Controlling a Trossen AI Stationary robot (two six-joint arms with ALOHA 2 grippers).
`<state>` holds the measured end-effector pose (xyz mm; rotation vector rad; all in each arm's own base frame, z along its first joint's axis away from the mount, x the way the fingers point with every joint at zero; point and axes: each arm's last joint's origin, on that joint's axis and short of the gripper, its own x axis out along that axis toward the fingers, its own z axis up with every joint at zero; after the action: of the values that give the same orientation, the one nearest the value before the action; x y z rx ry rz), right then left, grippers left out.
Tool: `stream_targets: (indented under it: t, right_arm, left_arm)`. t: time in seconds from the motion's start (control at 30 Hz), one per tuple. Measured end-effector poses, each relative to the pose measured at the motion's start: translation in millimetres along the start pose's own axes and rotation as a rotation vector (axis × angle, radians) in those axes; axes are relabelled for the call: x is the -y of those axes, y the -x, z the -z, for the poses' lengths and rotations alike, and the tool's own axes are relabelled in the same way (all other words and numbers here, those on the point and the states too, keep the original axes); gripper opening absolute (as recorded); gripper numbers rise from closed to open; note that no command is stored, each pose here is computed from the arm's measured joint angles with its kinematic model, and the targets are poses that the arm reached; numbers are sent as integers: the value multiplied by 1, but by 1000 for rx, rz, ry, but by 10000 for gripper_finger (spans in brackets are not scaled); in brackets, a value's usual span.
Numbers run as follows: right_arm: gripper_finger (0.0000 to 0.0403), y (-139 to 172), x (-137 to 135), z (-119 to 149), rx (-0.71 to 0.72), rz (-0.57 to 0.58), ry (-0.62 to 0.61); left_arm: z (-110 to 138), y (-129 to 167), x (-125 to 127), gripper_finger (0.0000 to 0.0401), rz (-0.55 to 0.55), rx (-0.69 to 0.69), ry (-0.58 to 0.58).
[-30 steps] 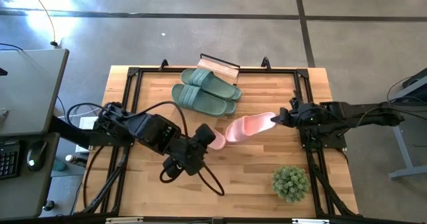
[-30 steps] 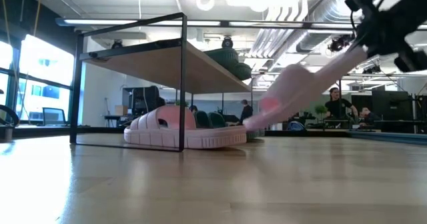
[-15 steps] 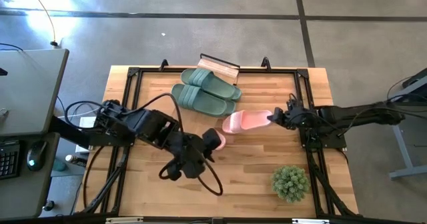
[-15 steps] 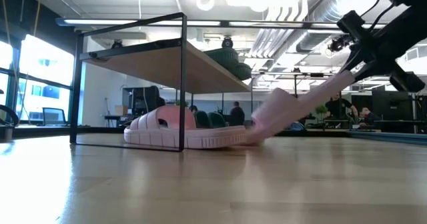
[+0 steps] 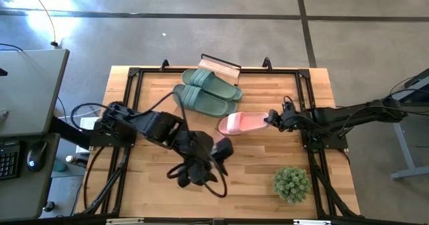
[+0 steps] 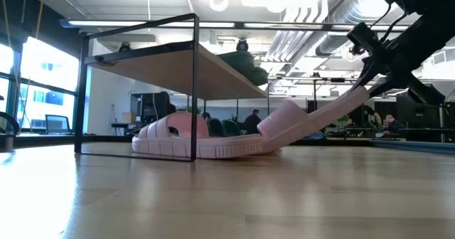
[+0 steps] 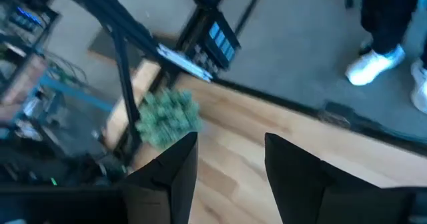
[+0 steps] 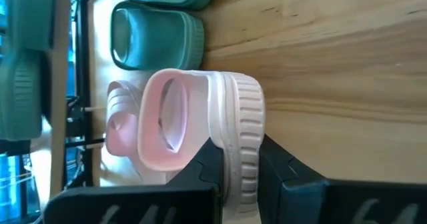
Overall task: Pick and place slides into the shelf
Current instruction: Put the pink slide on the shelf
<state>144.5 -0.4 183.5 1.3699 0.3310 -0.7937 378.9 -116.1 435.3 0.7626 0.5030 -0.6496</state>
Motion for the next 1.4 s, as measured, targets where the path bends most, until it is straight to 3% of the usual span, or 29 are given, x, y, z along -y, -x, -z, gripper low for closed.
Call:
stream_targets:
  t: [0.17, 0.3, 0.47, 0.9, 1.4]
  right_arm:
    - [21, -8, 5, 3, 3, 7, -37]
    - [21, -22, 23, 9, 9, -73, -114]
    - [20, -29, 40, 20, 64, -142, -191]
    - [20, -41, 39, 43, 45, -94, -251]
    - [20, -68, 30, 61, 33, -92, -272]
  left_arm:
    - [-1, -22, -12, 156, -27, 96, -20]
    - [7, -38, -24, 156, -52, 121, -14]
    - [25, -43, -39, 156, -78, 89, 36]
    - [59, -33, -74, 156, -165, 78, 101]
    - [94, -80, -67, 156, -109, 90, 184]
